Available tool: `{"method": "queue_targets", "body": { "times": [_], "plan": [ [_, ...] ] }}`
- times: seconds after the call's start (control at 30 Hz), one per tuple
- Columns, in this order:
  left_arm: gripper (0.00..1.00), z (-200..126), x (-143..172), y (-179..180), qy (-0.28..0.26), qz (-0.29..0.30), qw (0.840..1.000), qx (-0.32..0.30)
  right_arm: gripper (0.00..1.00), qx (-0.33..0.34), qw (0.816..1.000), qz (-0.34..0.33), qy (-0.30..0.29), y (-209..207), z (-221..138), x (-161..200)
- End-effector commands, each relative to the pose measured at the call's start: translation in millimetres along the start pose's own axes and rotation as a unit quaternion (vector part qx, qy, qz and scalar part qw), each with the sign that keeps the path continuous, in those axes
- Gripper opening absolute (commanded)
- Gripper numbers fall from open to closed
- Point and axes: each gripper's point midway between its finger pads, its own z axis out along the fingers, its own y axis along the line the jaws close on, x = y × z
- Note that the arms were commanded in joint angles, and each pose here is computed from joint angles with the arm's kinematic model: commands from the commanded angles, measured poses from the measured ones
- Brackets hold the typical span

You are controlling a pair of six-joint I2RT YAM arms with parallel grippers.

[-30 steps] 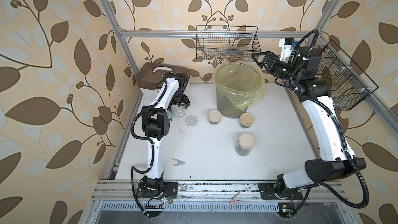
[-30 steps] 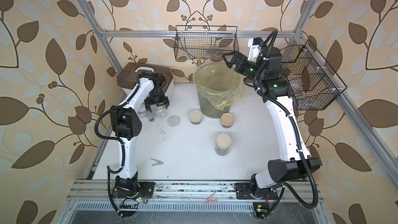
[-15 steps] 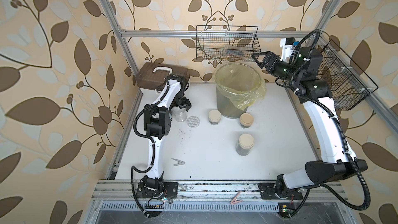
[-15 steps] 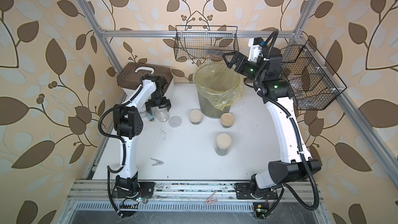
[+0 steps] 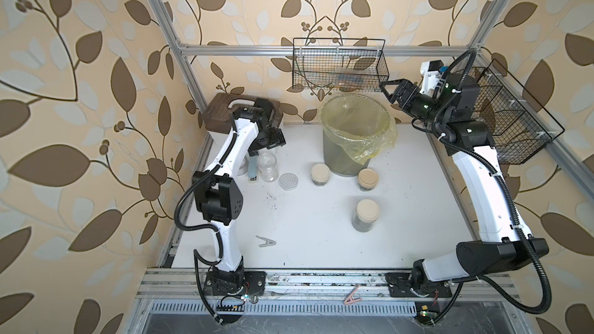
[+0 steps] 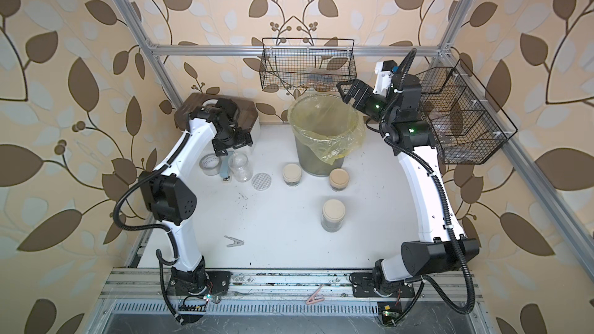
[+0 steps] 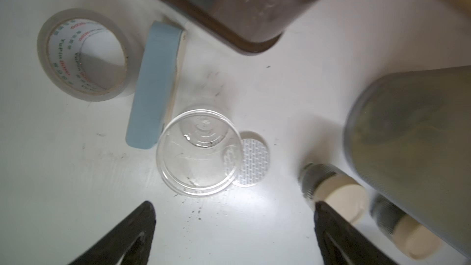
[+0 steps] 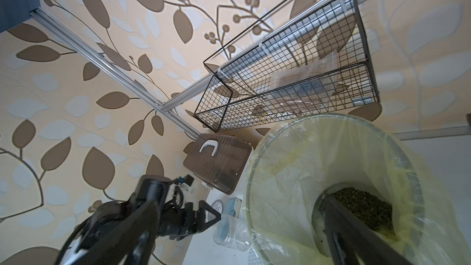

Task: Empty moldy tea leaves from jars
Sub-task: Place the jar at the center of the board, then pick up the jar from the center of the board.

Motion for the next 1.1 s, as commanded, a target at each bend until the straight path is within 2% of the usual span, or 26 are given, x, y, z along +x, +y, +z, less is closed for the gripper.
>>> {"method": "queue_targets", "body": {
  "times": [0.0, 0.13, 0.23, 0.3, 0.43, 0.57, 0.77, 0.93, 1.07],
  "plan": [
    [0.94, -37, 4, -57, -0.041, 0.059, 0.988, 0.139, 1.00, 0.001, 1.000, 0.002, -0.025, 3, -11, -10],
    [0.95, -43, 41, -92, -0.032, 0.158, 0.966, 0.200, 1.00, 0.009, 1.000, 0.002, -0.025, -5, -14, -7],
    [0.99, -36, 82, -114, -0.018, 0.276, 0.936, 0.216, 1.00, 0.011, 1.000, 0.002, -0.022, -8, -16, -4],
    [0.99, -29, 102, -123, -0.008, 0.329, 0.919, 0.218, 1.00, 0.014, 1.000, 0.001, -0.021, -9, -18, -3],
    [0.99, -9, 120, -129, 0.012, 0.370, 0.904, 0.213, 1.00, 0.017, 1.000, 0.002, -0.021, -11, -20, -1],
    [0.99, 13, 131, -130, 0.014, 0.436, 0.883, 0.173, 1.00, 0.020, 0.999, -0.001, -0.025, -11, -23, -1],
    [0.99, 51, 134, -123, 0.008, 0.501, 0.859, 0.109, 1.00, 0.025, 0.999, -0.002, -0.030, -11, -28, -1],
    [0.99, 72, 139, -128, 0.005, 0.528, 0.841, 0.118, 1.00, 0.029, 0.999, -0.006, -0.030, -11, -31, -1],
    [0.99, 94, 136, -127, 0.008, 0.537, 0.838, 0.091, 1.00, 0.034, 0.999, -0.009, -0.028, -12, -32, 0]
  ]
}}
